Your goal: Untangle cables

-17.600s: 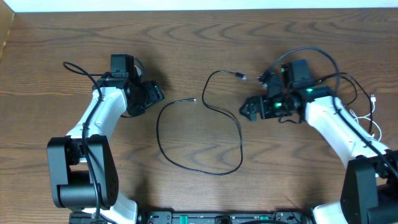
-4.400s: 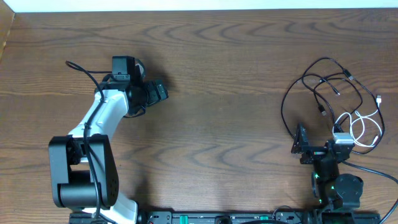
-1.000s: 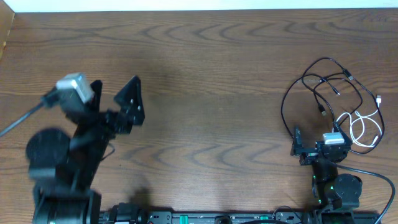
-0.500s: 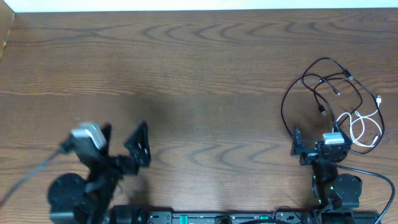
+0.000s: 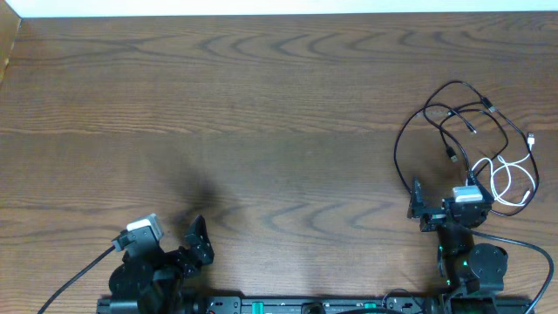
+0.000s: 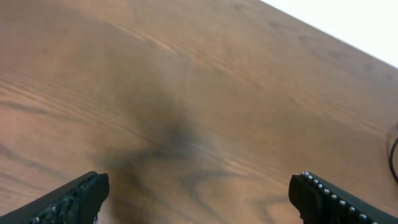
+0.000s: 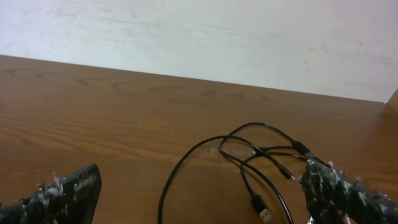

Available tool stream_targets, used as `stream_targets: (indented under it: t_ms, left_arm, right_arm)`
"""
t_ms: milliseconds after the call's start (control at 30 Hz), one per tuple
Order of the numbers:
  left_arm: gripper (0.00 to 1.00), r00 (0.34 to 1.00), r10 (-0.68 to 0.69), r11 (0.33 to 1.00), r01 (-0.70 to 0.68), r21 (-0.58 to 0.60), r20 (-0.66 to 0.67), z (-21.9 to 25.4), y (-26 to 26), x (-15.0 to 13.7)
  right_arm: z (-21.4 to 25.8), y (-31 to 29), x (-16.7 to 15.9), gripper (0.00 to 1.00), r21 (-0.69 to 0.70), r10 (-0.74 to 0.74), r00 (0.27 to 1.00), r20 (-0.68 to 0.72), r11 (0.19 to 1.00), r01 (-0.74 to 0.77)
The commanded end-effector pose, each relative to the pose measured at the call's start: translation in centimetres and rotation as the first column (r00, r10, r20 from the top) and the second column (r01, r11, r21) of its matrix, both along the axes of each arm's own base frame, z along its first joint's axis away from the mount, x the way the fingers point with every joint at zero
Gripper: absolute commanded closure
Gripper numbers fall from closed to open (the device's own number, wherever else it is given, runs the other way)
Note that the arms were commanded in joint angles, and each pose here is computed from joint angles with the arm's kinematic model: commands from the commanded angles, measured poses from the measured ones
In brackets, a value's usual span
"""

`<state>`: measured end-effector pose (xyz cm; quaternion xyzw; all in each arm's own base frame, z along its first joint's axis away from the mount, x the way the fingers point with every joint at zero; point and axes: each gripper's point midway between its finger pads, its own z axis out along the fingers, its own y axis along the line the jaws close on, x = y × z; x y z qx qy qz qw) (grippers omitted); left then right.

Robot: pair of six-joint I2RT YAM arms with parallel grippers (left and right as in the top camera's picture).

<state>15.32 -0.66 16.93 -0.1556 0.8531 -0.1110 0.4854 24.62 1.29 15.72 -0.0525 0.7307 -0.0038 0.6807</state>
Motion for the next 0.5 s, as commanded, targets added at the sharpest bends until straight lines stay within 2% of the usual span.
stream_targets:
  t_ms: [0, 100, 200, 367, 467]
  left_arm:
    - [0.02, 0.997, 0.032, 0.999, -0.035, 0.031, 0.072, 0.8, 0.8, 0.8]
    - [0.02, 0.978, 0.067, 0.996, -0.075, 0.038, 0.197, 3.2, 1.4, 2.4]
    - [0.02, 0.929, 0.07, 0.996, -0.085, 0.026, 0.364, 6.6, 1.5, 4.1]
    - [0.02, 0.724, 0.073, 0.996, -0.085, -0.016, 0.686, 13.1, 1.4, 5.8]
    - [0.02, 0.631, 0.074, 0.996, -0.082, -0.029, 0.772, 14.3, 1.4, 5.9]
  right_arm:
    - [0.0, 0.0, 0.0, 0.01, -0.007, -0.004, 1.0, 0.001, 1.0, 0.004]
    - [0.0, 0.0, 0.0, 0.01, -0.007, -0.004, 1.0, 0.001, 1.0, 0.004]
    - [0.0, 0.0, 0.0, 0.01, -0.007, -0.004, 1.0, 0.001, 1.0, 0.004]
    - [0.0, 0.0, 0.0, 0.01, -0.007, -0.004, 1.0, 0.001, 1.0, 0.004]
    - [0.0, 0.0, 0.0, 0.01, -0.007, -0.004, 1.0, 0.001, 1.0, 0.004]
